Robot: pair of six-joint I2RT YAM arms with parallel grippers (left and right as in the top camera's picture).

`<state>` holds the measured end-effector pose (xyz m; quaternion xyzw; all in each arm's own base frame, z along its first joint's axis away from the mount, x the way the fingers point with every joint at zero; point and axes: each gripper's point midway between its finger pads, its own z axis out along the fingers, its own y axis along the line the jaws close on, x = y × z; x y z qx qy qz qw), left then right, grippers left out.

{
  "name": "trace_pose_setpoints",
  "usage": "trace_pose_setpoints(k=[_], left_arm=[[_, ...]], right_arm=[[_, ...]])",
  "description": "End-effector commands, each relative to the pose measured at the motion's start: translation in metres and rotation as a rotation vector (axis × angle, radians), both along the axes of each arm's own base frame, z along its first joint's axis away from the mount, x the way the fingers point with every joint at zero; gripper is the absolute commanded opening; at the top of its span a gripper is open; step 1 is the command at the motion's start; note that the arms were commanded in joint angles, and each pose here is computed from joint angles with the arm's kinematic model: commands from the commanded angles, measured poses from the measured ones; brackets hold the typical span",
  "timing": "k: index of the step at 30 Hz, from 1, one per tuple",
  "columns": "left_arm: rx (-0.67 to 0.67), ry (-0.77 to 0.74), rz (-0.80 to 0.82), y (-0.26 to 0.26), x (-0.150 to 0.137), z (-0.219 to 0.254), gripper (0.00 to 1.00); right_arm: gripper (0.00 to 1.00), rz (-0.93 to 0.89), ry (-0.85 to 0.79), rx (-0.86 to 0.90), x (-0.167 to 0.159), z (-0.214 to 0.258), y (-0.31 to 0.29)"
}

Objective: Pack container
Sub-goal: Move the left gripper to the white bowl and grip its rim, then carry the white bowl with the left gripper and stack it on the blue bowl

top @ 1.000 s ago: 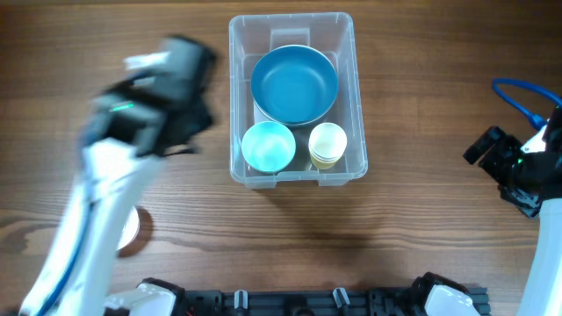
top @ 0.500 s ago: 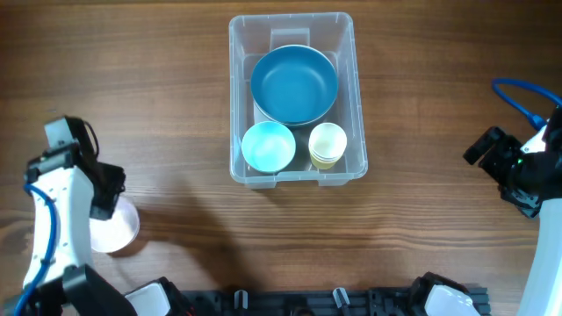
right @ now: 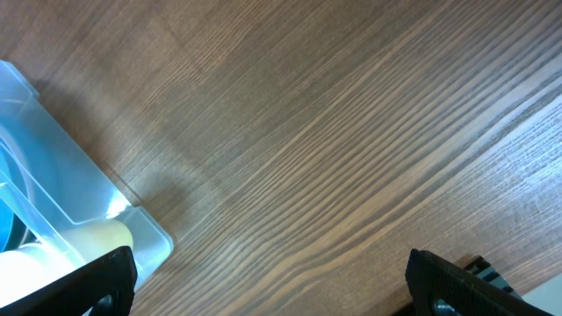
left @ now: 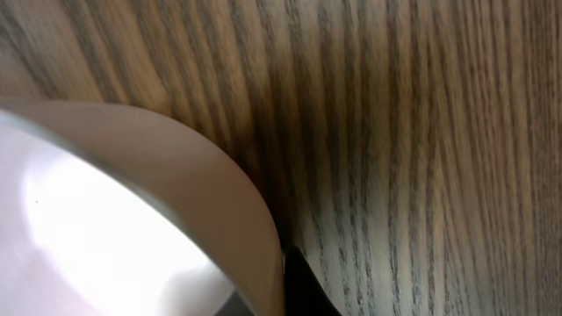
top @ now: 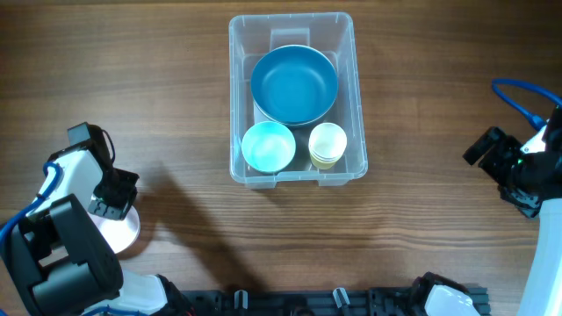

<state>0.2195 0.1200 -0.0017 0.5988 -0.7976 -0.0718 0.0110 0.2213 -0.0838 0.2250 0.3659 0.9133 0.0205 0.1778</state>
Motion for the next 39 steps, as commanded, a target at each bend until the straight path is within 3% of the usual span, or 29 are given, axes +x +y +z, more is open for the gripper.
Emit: trace_pose_setpoints(k=[1,5,9,13,16,20,23,27,35,37,39], left_arm=[[0.004,-0.049,-0.037,-0.001,0.011,0.012,0.04],[0.032,-0.122,-0.103,-0.010,0.036,0.055,0.04],[0.064,-0.243,-0.267,-0.044,0.067,0.124,0.04],[0.065,-0.464,-0.561,-0.134,0.101,0.224,0.04],[0.025,-0.591,-0.762,-0.207,0.110,0.259,0.04],[-0.047,-0.665,-0.986,-0.299,0.109,0.257,0.04],[-0.071,-0.612,-1.115,-0.344,0.104,0.229,0.04],[-0.064,-0.501,-1.219,-0.370,0.107,0.182,0.04],[-0.041,-0.404,-1.239,-0.369,0.127,0.135,0.04],[-0.032,-0.418,-1.233,-0.365,0.133,0.136,0.11],[-0.029,-0.420,-1.222,-0.360,0.137,0.136,0.56]], right_arm=[[1.00,0.008,0.003,0.006,0.000,-0.001,0.000],[1.00,0.008,0.003,0.006,0.000,-0.001,0.000],[1.00,0.008,0.002,0.006,0.001,-0.001,0.000],[1.00,0.008,-0.001,0.005,0.001,-0.001,0.000],[1.00,0.008,-0.002,0.004,0.001,-0.001,0.000],[1.00,0.012,-0.006,0.011,0.003,-0.001,0.001],[1.00,0.041,-0.007,0.026,0.006,-0.002,0.004],[1.00,0.044,0.008,0.038,0.008,-0.007,0.004],[1.00,0.045,0.018,0.042,0.009,-0.009,0.004],[1.00,0.045,0.018,0.042,0.009,-0.009,0.004],[1.00,0.045,0.018,0.042,0.009,-0.009,0.004]])
